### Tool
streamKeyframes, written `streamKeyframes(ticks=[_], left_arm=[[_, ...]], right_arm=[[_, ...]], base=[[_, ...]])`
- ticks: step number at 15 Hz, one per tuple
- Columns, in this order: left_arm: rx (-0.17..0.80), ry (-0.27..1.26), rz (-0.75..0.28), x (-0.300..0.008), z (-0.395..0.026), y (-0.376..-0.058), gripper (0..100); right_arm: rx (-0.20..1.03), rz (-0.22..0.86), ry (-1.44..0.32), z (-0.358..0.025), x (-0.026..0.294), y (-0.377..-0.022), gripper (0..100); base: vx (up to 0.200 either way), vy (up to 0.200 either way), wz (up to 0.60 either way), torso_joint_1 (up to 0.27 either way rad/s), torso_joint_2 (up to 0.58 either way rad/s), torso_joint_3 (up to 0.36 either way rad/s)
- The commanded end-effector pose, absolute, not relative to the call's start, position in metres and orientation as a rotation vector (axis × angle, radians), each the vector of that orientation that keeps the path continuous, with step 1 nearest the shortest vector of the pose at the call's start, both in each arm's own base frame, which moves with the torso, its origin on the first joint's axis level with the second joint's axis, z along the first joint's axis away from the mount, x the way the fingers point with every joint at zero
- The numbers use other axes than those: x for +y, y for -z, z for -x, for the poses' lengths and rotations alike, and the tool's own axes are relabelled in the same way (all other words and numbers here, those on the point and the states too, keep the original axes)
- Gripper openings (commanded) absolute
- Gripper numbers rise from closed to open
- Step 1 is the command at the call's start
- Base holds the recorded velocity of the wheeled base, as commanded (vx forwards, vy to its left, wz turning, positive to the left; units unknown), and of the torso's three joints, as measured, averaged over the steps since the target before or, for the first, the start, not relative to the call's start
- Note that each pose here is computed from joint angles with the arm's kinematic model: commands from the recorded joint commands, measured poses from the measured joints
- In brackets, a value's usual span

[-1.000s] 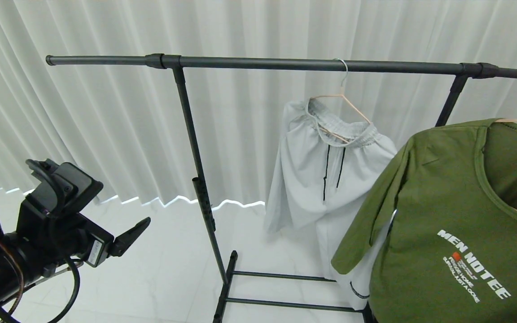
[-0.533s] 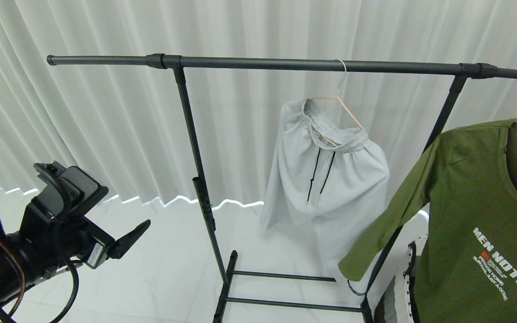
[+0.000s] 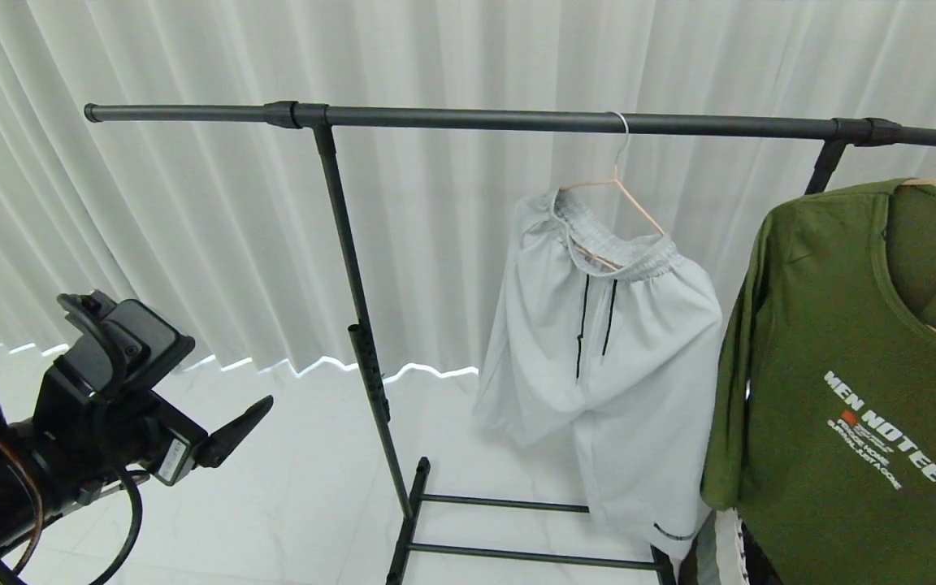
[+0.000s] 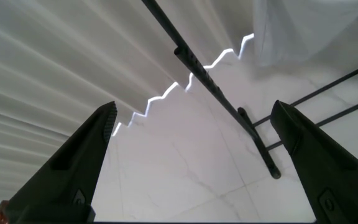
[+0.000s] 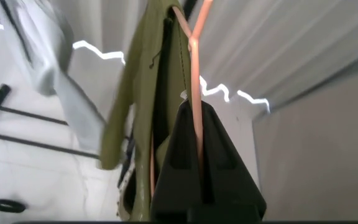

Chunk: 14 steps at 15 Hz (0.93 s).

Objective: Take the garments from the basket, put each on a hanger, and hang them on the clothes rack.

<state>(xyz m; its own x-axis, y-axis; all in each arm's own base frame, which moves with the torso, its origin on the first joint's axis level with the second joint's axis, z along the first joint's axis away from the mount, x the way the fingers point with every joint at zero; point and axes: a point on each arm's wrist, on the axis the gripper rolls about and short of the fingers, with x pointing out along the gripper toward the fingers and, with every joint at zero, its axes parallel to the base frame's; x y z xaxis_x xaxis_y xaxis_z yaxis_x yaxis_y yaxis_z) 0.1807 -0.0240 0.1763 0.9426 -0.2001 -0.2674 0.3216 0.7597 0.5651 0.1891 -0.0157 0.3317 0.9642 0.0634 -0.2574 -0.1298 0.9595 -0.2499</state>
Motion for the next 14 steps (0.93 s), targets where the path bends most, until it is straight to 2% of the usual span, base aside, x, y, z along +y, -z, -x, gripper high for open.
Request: streamKeyframes(ticks=[1,8,14], left_arm=[[0.195,0.288,-0.649,-0.024,-0.181,-0.176,100],[0.193,0.294,-0.65,-0.026,-0.18,-0.176,100],[0.171,0.287,-0.65,-0.026,-0.18,-0.178,100]], right_arm=[[0.261,0.265,-0.12,-0.203,-0.016,-0.331,0],[0.278,0.259,-0.166,-0.227,-0.013,-0.326,0],[0.33,0.25,-0.165,-0.25,-0.015,-0.31,0]], base=[[0.2,0.0,0.0,-0.002,0.0,0.007],[0.2,0.0,0.0,0.006,0.0,0.0],[0.0,0.0,0.0,0.0,0.0,0.0]])
